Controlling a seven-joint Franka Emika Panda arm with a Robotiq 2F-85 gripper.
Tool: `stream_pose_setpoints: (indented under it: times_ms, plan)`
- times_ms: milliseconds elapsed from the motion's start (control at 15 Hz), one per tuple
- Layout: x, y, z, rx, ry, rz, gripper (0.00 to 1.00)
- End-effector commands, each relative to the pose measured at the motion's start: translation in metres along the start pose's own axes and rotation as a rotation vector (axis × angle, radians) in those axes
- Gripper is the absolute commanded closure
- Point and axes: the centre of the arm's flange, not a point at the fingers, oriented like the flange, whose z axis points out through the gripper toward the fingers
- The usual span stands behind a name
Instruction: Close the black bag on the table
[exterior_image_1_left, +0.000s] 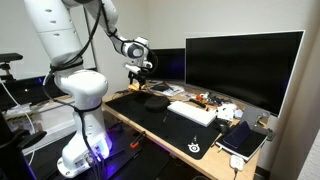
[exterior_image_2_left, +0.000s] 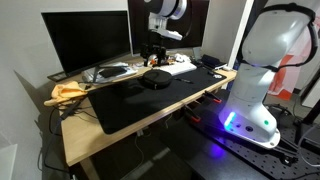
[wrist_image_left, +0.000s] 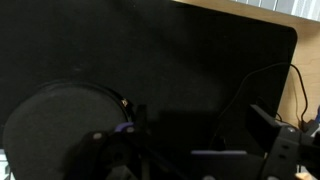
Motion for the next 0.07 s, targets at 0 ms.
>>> stream_pose_setpoints:
  times_ms: [0]
  plan:
    - [-0.0027, 0.0011, 0.0042, -0.017, 0.024, 0.007, 0.0]
